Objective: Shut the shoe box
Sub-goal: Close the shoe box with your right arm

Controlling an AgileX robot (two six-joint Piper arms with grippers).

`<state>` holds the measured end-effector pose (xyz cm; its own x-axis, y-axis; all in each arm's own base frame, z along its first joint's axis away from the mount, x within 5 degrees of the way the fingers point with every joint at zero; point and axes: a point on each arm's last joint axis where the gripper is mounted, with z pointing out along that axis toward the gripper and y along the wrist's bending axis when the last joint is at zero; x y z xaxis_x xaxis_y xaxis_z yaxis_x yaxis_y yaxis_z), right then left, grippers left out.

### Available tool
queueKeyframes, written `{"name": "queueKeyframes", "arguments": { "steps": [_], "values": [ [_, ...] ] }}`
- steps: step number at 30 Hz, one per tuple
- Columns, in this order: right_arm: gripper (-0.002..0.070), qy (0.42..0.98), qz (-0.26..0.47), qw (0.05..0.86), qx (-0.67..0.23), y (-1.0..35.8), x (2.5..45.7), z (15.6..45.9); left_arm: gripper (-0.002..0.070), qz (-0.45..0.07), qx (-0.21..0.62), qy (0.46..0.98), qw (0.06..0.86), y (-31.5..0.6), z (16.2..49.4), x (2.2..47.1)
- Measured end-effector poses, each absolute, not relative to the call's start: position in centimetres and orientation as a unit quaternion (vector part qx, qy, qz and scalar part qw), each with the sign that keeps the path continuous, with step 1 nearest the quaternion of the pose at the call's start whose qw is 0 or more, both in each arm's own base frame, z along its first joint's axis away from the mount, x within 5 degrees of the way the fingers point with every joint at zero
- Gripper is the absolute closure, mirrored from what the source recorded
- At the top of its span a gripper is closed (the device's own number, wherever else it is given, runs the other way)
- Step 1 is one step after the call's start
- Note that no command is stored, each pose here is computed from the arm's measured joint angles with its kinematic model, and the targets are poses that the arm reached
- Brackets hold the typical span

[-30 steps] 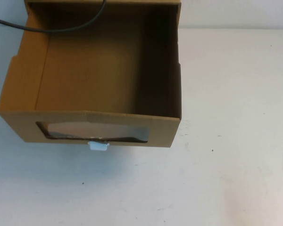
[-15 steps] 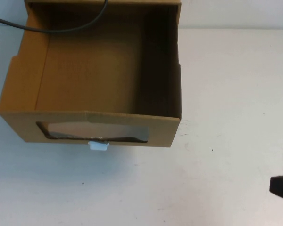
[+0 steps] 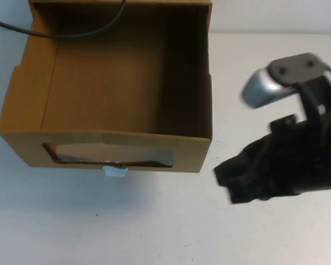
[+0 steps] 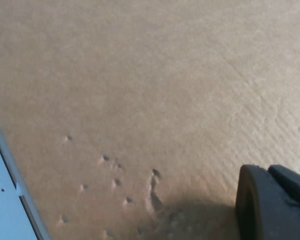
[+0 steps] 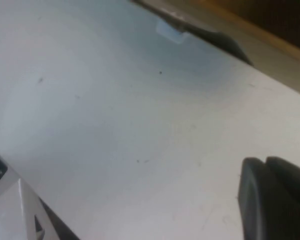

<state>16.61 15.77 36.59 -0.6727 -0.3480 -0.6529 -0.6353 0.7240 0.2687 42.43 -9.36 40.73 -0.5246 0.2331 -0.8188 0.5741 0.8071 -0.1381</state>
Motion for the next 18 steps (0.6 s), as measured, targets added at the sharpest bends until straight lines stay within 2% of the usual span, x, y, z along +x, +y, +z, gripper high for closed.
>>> {"name": "queueKeyframes", "arguments": {
  "steps": [7, 12, 18],
  "values": [
    [0.0687, 0.844, 0.227, 0.35, -0.337, 24.2, 15.1, 34.2, 0.0677, -0.2, 0.237, 0.85, 0.426, -9.4, 40.7, 42.4],
    [0.0687, 0.833, 0.218, 0.395, -0.319, 27.2, 16.7, 33.2, 0.0677, -0.2, 0.237, 0.85, 0.426, -9.4, 40.7, 42.4],
    [0.0687, 0.828, 0.182, 0.442, -0.294, 29.0, 18.9, 32.5, 0.0677, -0.201, 0.237, 0.85, 0.426, -9.4, 40.7, 42.4]
  ]
}}
